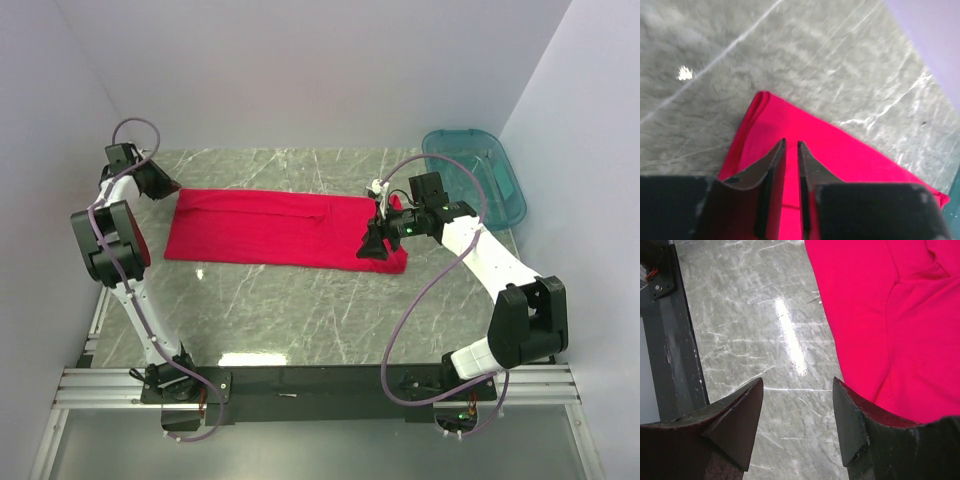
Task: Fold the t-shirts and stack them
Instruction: Fold the tshirt
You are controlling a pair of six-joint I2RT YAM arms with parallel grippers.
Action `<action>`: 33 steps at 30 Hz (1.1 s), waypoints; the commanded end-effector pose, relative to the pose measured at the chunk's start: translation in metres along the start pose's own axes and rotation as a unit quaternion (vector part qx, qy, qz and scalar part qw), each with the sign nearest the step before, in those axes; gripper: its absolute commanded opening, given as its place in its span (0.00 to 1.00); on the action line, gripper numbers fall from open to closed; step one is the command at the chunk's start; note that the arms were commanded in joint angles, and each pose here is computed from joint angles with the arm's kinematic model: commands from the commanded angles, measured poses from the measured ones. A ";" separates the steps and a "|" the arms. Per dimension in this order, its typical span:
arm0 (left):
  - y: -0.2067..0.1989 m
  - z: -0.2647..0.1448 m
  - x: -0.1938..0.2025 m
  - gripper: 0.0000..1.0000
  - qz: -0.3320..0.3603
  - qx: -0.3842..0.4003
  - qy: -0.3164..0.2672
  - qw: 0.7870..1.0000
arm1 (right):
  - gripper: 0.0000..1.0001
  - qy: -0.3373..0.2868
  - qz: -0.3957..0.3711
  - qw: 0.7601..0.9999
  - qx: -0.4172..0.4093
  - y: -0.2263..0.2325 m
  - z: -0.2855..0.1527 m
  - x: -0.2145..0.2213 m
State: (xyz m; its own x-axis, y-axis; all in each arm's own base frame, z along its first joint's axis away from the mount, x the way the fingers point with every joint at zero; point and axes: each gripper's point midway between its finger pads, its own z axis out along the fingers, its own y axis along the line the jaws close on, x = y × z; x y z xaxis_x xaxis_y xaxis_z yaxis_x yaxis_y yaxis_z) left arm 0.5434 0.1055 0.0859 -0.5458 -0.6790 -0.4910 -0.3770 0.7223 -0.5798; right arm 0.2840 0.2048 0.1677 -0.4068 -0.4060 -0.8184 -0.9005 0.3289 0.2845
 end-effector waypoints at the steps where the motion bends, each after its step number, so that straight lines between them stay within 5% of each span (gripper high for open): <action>1: 0.019 0.012 0.023 0.19 -0.004 -0.028 0.036 0.999 | 0.64 -0.015 -0.016 1.000 -0.003 0.000 -0.005 -0.013; 13: 0.064 0.015 0.067 0.12 -0.020 -0.107 0.088 0.990 | 0.64 -0.016 -0.017 1.000 -0.002 0.001 -0.007 -0.015; 26: 0.118 -0.041 0.108 0.10 -0.050 -0.198 0.080 0.976 | 0.64 -0.022 -0.021 1.000 -0.009 0.006 -0.010 -0.019; 33: 0.089 -0.056 0.057 0.29 -0.036 -0.163 0.006 0.986 | 0.64 -0.026 -0.026 0.999 -0.003 0.006 -0.013 -0.021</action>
State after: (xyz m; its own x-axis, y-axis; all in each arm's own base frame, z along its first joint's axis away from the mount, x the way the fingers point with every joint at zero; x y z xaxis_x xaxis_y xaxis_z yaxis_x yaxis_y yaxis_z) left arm 0.4418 0.1218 0.0277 -0.5452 -0.7359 -0.4016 -0.6023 0.6770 -0.4229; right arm 0.2802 0.2036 0.1687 -0.4182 -0.4021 -0.8145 -0.8977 0.3199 0.3030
